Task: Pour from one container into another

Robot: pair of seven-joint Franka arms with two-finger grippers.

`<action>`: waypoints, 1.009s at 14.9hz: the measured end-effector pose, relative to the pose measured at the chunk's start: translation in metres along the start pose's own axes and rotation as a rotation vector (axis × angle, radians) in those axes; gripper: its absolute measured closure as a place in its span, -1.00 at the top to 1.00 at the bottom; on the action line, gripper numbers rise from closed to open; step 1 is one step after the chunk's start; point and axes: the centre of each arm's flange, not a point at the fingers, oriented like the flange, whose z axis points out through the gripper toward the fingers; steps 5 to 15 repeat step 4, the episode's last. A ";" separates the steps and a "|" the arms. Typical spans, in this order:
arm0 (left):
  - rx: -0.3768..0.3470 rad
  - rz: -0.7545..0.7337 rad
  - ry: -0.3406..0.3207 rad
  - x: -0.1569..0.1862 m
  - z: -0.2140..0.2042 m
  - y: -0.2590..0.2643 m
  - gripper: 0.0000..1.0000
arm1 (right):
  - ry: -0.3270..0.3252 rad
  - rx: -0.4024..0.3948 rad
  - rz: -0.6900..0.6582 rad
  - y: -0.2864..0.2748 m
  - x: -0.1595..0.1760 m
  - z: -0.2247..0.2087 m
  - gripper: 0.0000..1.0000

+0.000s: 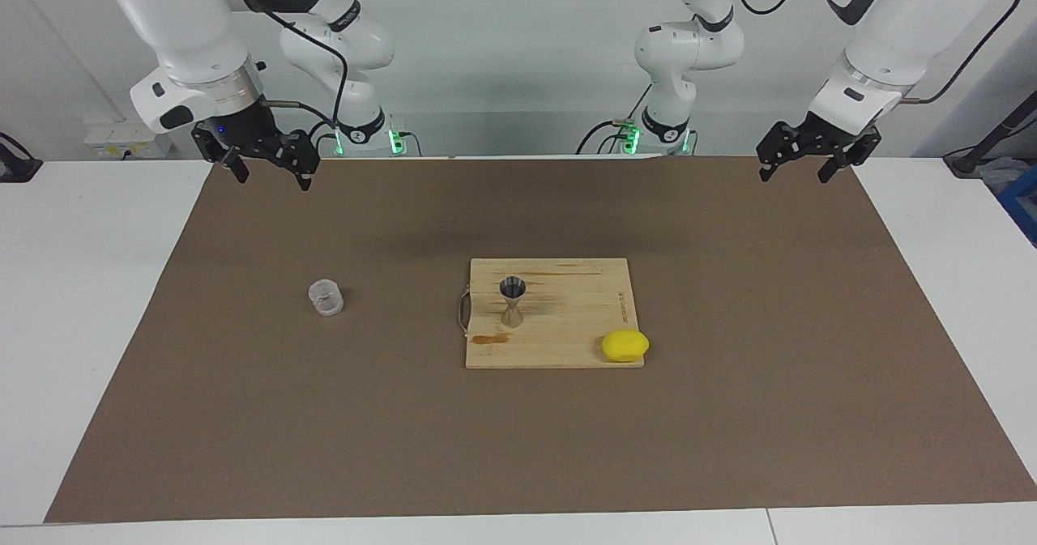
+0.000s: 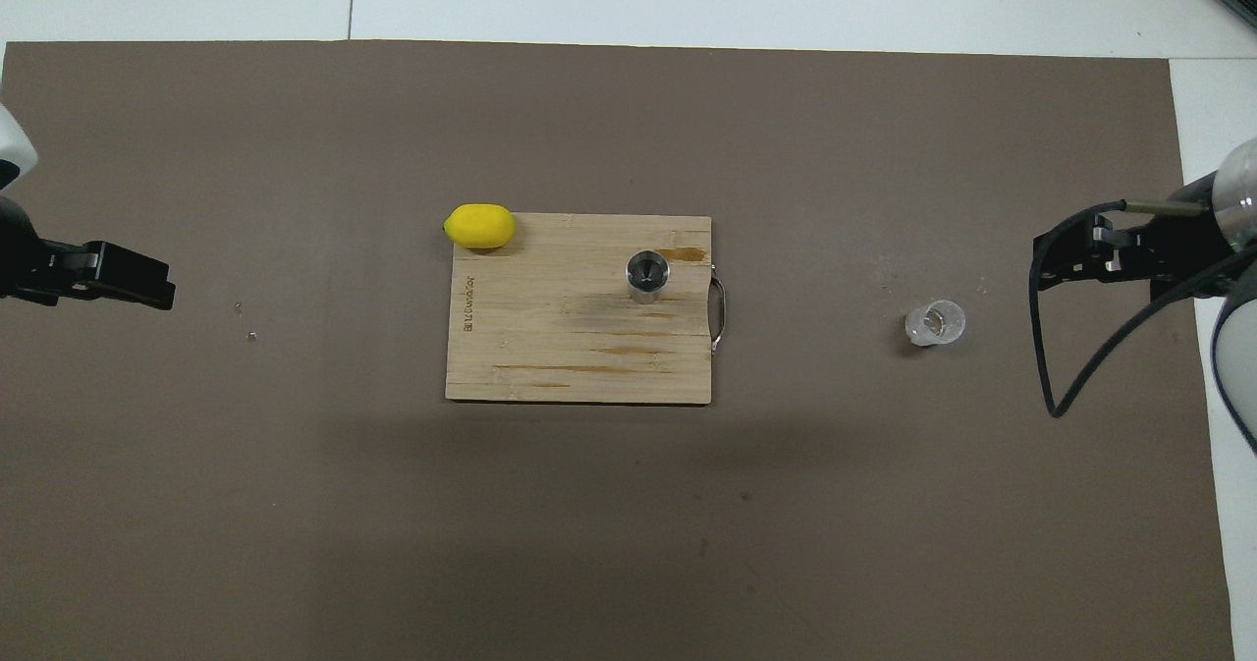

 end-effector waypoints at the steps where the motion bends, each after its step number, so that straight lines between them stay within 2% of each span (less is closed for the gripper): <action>1: 0.000 0.000 0.000 0.000 0.000 0.000 1.00 | -0.001 0.000 0.000 0.000 0.000 0.000 1.00; 15: 0.000 0.000 0.000 0.000 0.000 0.000 1.00 | -0.002 -0.001 0.000 0.000 0.000 0.001 1.00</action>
